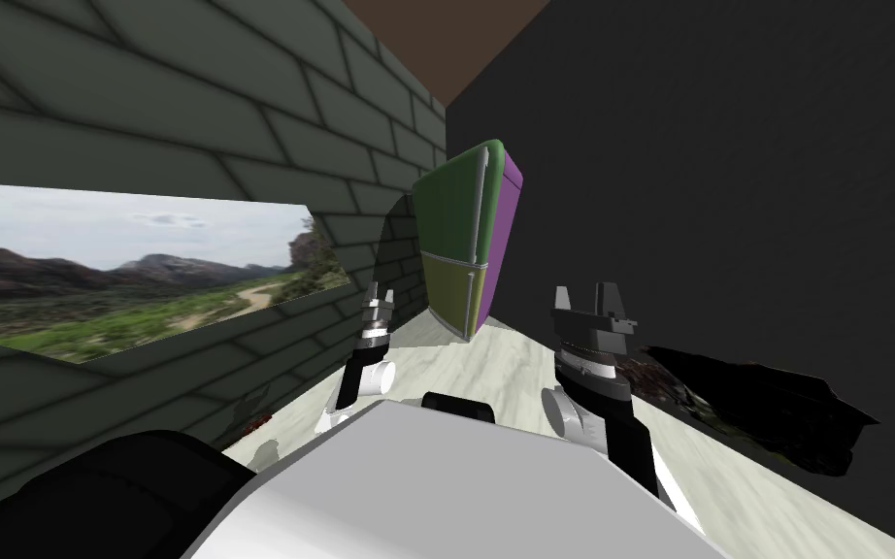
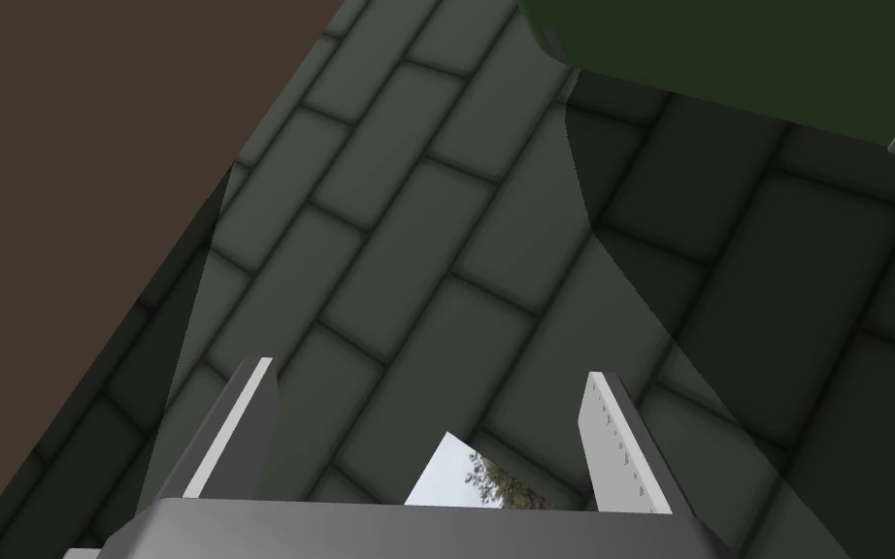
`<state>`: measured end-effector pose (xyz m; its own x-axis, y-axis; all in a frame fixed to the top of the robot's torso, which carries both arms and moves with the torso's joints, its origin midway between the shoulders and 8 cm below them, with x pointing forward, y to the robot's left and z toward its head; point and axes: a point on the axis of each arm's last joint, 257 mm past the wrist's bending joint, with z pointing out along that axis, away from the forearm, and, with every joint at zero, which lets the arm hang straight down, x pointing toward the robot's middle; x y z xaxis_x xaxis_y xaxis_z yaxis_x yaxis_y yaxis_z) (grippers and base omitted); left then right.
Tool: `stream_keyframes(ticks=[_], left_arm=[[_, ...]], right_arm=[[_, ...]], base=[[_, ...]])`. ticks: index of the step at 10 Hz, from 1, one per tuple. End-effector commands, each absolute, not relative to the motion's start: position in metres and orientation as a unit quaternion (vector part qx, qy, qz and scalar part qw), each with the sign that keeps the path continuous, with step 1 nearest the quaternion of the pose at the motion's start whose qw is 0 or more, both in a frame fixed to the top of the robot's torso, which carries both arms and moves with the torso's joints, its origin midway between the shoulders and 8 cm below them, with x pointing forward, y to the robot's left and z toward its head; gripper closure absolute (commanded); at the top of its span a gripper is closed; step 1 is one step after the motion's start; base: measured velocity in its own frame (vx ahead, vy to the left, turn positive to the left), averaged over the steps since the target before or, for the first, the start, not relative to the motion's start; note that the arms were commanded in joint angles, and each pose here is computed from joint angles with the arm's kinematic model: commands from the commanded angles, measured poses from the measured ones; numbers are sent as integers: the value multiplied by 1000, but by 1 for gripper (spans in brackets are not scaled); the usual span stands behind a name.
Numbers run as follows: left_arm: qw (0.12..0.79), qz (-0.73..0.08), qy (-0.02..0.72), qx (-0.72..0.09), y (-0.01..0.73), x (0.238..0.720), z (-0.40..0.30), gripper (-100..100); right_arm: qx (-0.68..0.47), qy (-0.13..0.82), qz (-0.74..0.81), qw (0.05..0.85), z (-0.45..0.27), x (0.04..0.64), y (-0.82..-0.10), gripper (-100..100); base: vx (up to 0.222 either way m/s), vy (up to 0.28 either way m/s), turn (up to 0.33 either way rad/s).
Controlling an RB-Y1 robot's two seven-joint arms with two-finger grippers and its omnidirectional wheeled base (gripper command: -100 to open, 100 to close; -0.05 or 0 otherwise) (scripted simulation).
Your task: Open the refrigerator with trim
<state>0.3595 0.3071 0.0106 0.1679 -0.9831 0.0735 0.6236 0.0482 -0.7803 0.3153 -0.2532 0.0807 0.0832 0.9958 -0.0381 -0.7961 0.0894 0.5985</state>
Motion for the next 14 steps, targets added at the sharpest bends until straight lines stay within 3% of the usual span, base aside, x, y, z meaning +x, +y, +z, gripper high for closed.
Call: stream_keyframes(ticks=[1,9,10,14], left_arm=[[678,-593,255,-353,307,360,11,0],[678,-593,254,-353,307,359,11,0],[680,-589,274,-341,304,364,11,-100],[692,-561,330,-314,304,386,9,-100]], right_arm=[[220,227,638,702,81,315,-253,0],[220,227,638,702,81,315,-253,0],[220,227,638,702,81,315,-253,0],[220,227,638,702,81,315,-253,0]], base=[[0,0,0],[0,0,0],[15,-19,-11],[42,-75,-23]])
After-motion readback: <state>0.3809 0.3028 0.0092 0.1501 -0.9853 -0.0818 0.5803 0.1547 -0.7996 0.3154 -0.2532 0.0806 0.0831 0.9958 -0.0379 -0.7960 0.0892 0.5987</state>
